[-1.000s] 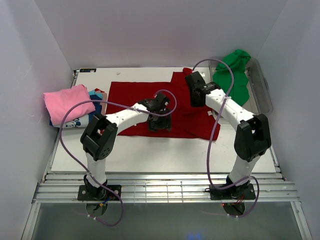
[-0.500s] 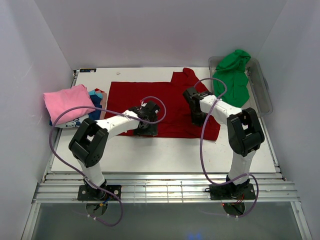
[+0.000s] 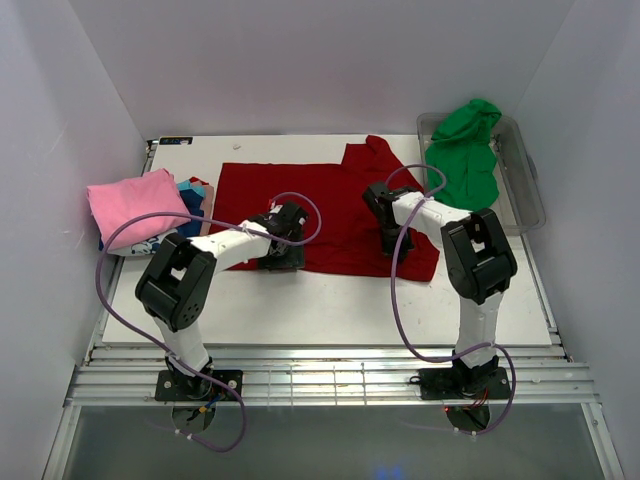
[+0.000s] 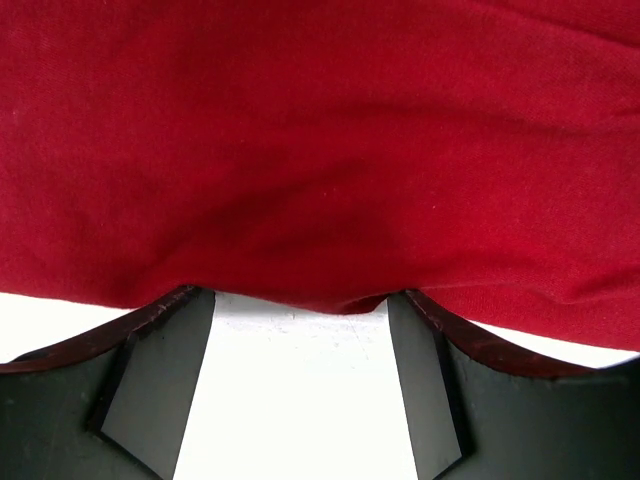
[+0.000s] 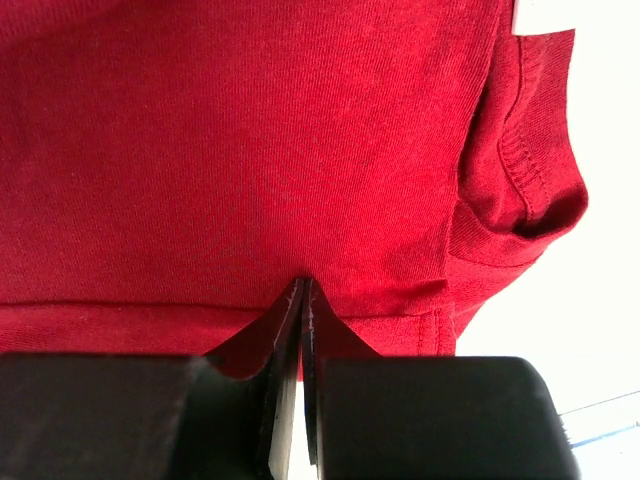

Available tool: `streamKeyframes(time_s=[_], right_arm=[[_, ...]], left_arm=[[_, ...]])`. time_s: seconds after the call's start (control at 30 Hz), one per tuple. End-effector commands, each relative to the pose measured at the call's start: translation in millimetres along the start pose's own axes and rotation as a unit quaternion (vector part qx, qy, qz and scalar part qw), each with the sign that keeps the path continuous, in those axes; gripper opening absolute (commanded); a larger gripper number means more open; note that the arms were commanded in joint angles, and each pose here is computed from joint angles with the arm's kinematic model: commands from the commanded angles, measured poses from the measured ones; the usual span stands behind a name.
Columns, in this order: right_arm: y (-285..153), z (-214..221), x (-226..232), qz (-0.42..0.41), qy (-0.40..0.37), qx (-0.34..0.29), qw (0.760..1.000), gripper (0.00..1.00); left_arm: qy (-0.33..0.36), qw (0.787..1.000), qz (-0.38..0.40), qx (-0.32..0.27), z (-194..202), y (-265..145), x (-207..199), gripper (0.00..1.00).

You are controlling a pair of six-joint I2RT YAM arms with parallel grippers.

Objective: Fold and stack the t-shirts
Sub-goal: Fold the tshirt

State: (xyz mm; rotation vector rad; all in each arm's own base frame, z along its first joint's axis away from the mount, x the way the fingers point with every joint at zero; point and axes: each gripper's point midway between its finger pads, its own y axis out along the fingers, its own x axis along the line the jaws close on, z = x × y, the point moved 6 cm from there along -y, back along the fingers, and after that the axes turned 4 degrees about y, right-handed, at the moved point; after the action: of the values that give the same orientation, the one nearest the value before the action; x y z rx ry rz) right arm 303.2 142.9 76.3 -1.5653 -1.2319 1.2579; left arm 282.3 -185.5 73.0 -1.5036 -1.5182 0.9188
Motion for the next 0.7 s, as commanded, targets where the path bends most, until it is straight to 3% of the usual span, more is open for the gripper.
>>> streamKeyframes(time_s=[0.0, 0.67], right_arm=[[6, -2, -7, 0.021, 0.001, 0.013, 1.0, 0.08], [19, -57, -28, 0.053, -0.019, -0.012, 0.998, 0.08]], left_arm=[[0.005, 1.0, -0.023, 0.012, 11, 12, 13, 0.8], [0.007, 0.998, -0.009, 0.055, 51, 8, 28, 0.8]])
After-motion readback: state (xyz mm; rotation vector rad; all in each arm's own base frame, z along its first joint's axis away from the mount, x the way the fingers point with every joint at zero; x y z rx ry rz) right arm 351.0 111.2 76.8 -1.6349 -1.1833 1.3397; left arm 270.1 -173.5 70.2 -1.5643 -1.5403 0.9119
